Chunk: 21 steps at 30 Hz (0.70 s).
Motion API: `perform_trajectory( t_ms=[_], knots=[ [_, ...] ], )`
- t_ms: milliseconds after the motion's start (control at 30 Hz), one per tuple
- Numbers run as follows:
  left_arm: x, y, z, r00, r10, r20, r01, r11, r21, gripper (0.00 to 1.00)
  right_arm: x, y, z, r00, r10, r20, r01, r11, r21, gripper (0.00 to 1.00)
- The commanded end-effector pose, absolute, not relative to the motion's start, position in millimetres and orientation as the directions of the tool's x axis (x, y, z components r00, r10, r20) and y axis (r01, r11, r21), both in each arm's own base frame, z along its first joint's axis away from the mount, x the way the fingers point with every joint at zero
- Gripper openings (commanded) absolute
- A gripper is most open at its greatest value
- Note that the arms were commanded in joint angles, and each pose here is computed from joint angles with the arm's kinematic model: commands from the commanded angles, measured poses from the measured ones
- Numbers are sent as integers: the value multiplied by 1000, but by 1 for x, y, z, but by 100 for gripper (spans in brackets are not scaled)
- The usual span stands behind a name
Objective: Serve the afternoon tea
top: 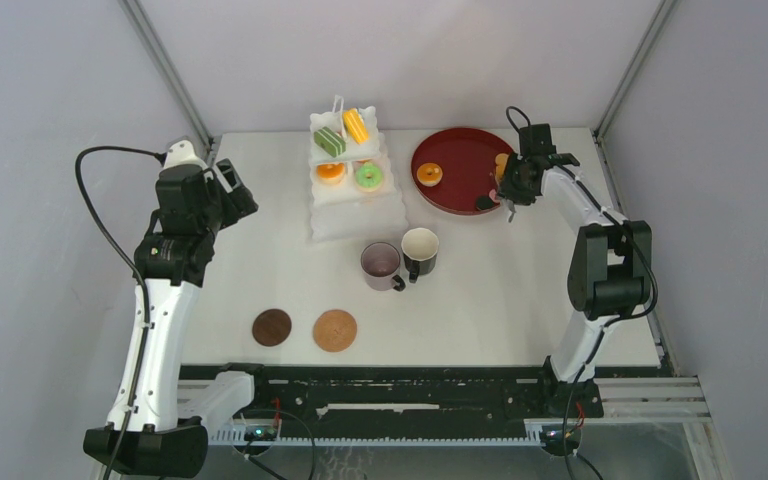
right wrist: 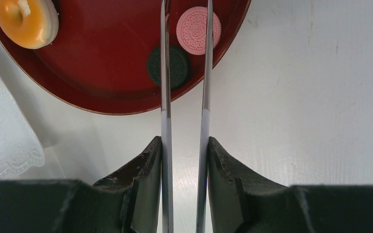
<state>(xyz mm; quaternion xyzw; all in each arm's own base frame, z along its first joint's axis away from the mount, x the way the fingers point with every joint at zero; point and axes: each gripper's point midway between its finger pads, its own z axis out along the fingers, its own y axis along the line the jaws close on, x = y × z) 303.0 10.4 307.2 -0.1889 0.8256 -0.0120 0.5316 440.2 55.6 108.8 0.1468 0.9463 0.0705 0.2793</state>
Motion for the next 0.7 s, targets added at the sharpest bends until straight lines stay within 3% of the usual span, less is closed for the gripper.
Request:
perform_trajectory(
  t_ms=[0, 667],
  knots=[
    [306, 11, 319, -318, -325, -891, -289, 928, -235, 82, 452, 62, 161, -725, 309, -615, 184, 948, 259, 26],
    [306, 9, 321, -316, -326, -891, -279, 930, -241, 82, 441, 77, 202, -686, 309, -659, 113, 940, 323, 15]
  ],
)
